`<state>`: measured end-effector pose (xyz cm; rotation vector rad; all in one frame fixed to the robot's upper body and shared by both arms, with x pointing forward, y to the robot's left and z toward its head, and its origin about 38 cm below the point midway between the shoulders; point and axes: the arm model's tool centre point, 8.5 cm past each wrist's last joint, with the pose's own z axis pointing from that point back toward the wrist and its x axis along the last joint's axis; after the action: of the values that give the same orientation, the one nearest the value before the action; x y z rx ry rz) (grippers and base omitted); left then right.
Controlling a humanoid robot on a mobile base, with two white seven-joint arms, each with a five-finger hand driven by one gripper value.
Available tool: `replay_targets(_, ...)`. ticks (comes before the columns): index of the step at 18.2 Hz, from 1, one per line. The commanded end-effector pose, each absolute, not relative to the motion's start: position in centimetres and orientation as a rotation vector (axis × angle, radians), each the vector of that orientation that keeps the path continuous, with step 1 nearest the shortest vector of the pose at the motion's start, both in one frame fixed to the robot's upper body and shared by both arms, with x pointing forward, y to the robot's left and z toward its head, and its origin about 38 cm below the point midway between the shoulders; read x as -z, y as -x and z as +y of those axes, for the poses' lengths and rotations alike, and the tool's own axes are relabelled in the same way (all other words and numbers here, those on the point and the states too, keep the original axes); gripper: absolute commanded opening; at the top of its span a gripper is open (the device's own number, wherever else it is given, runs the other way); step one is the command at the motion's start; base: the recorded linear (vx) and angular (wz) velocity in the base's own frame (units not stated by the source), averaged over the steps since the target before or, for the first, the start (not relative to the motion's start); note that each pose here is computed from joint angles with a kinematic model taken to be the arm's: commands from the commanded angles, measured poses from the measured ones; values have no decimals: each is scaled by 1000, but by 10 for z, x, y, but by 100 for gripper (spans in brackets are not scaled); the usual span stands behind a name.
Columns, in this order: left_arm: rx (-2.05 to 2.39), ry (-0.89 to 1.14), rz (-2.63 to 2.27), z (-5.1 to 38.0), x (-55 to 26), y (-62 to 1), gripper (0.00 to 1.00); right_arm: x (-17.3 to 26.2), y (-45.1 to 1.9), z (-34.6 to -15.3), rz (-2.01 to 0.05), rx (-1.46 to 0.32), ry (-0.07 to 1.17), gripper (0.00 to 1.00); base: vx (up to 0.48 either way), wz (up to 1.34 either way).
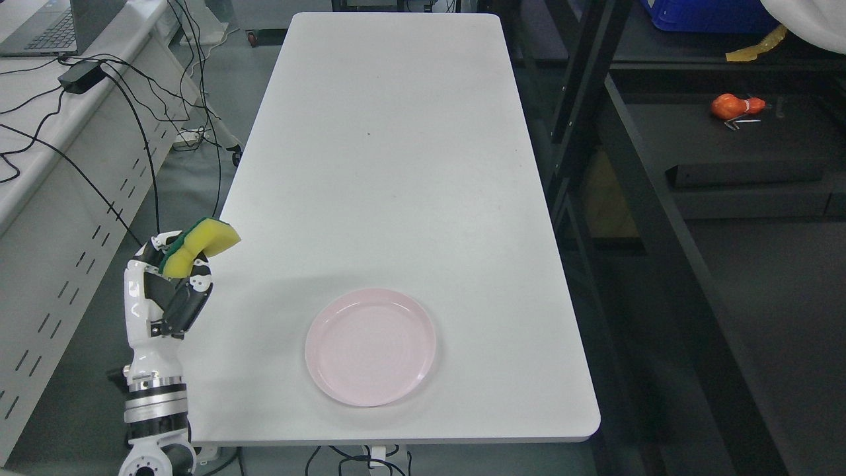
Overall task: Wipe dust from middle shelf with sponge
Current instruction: 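Lift the sponge off the plate with the left hand, then turn toward the dark shelving unit holding the sponge in the left hand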
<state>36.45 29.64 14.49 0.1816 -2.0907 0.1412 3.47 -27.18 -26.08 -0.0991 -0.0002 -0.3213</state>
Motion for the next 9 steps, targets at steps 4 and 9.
replay_targets(4, -154, -166, -2070, 295, -136, -347, 0, 260, -41, -284, -21, 322, 118, 100, -26, 2)
replay_targets(9, -146, -158, -2082, 293, -138, -347, 0, 260, -40, -284, -19, 322, 118, 100, -121, 5)
